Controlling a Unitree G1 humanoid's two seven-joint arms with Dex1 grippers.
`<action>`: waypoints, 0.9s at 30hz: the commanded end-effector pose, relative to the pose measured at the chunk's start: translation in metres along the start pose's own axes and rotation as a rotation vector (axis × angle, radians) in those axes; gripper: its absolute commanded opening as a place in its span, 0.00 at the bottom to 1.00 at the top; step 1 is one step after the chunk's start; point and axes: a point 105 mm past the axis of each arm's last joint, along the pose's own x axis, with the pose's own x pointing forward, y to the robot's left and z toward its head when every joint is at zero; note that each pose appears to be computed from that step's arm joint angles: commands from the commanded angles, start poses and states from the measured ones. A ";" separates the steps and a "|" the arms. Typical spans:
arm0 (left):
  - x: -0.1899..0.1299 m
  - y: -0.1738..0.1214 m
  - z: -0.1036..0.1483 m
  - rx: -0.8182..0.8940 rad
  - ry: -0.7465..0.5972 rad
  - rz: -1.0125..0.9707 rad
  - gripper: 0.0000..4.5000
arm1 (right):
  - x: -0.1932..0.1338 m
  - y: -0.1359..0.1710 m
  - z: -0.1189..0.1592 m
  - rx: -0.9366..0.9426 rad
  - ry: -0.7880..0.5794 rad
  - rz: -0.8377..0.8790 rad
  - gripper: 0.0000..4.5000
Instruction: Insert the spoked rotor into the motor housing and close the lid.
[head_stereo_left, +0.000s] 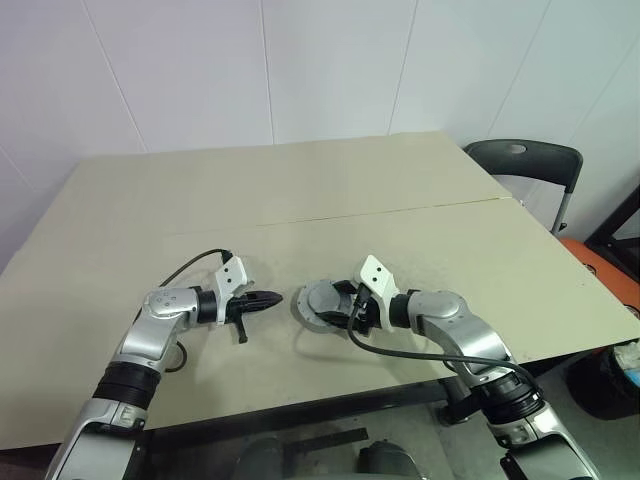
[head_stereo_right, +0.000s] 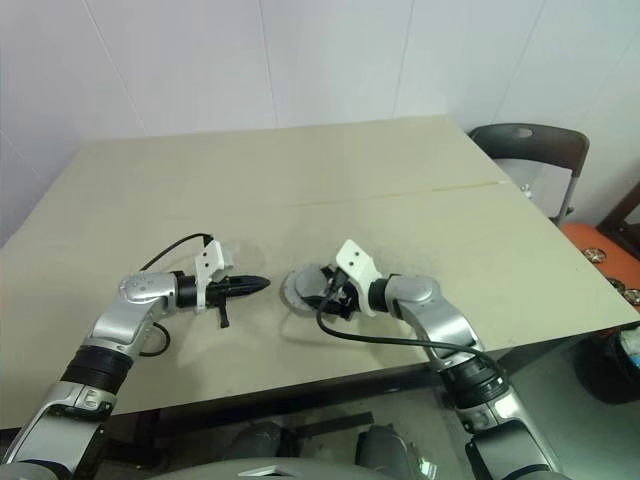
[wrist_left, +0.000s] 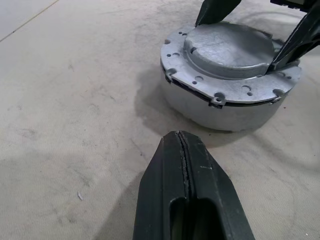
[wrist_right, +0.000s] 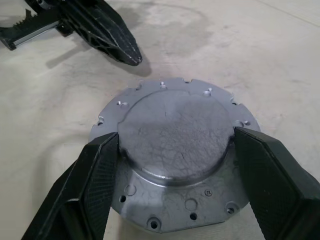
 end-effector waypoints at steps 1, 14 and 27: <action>0.000 0.004 0.011 0.040 -0.027 0.008 0.00 | 0.001 0.005 -0.005 -0.004 0.038 0.020 0.71; 0.006 0.004 0.024 0.053 -0.056 -0.005 0.00 | -0.009 0.019 -0.040 0.072 0.204 0.094 0.71; 0.042 -0.001 0.056 0.124 -0.134 -0.102 0.00 | -0.010 0.013 -0.030 0.137 0.138 0.058 0.71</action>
